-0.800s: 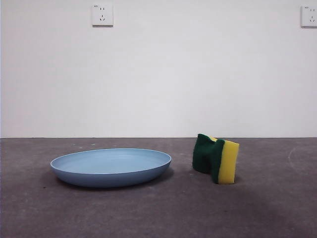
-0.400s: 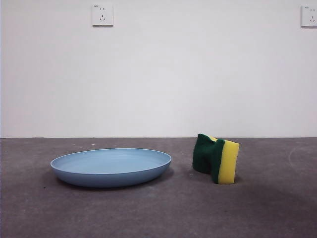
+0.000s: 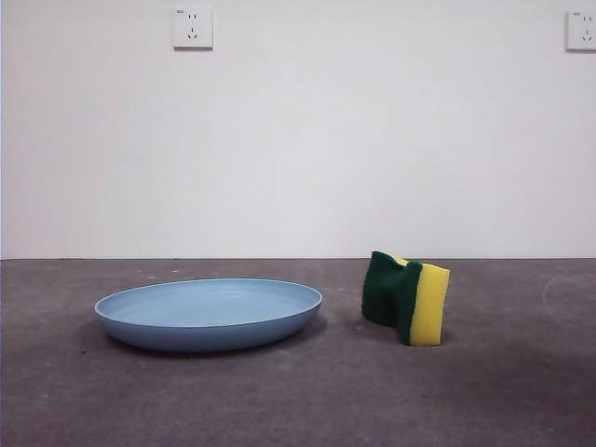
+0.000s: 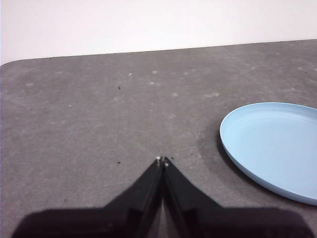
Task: Pick up the plate,pick up the cloth,clean the plate with the cloth
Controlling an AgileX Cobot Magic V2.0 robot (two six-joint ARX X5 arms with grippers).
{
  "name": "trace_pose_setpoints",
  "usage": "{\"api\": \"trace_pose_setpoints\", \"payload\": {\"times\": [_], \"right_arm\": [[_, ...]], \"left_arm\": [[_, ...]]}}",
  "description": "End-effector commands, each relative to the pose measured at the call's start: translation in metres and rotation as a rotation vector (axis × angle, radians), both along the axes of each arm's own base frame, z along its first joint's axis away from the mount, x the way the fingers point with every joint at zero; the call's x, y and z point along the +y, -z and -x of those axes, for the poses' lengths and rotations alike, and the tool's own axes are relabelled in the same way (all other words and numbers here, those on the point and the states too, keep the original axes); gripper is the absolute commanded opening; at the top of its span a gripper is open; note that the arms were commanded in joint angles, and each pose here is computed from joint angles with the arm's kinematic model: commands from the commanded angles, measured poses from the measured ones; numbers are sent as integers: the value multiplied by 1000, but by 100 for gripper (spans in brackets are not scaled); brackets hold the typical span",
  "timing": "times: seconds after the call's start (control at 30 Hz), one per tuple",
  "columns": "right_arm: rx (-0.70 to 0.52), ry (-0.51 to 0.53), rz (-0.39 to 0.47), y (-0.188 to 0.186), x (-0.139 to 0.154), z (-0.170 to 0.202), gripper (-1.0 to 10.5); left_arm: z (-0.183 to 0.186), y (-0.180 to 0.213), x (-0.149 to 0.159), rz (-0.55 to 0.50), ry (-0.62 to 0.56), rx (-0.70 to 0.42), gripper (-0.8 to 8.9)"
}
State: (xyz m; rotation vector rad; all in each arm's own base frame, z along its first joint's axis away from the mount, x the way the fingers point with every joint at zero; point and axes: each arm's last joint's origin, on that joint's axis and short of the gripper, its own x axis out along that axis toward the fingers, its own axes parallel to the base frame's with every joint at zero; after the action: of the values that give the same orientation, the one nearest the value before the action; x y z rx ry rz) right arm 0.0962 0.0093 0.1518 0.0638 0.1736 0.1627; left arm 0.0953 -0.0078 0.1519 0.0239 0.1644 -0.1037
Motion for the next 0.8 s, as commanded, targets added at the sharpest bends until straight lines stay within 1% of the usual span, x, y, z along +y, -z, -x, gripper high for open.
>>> {"api": "trace_pose_setpoints", "payload": {"times": [0.03,0.13,0.8], "right_arm": [[18,6,-28,4,0,0,1],[38,9,-58,5,0,-1,1],[39,14,-57,5,0,-1,1]], "left_arm": [[-1,4,0,-13,-2,7,-4],[-1,4,0,-13,-2,7,-4],[-1,4,0,-13,-2,7,-3]]}}
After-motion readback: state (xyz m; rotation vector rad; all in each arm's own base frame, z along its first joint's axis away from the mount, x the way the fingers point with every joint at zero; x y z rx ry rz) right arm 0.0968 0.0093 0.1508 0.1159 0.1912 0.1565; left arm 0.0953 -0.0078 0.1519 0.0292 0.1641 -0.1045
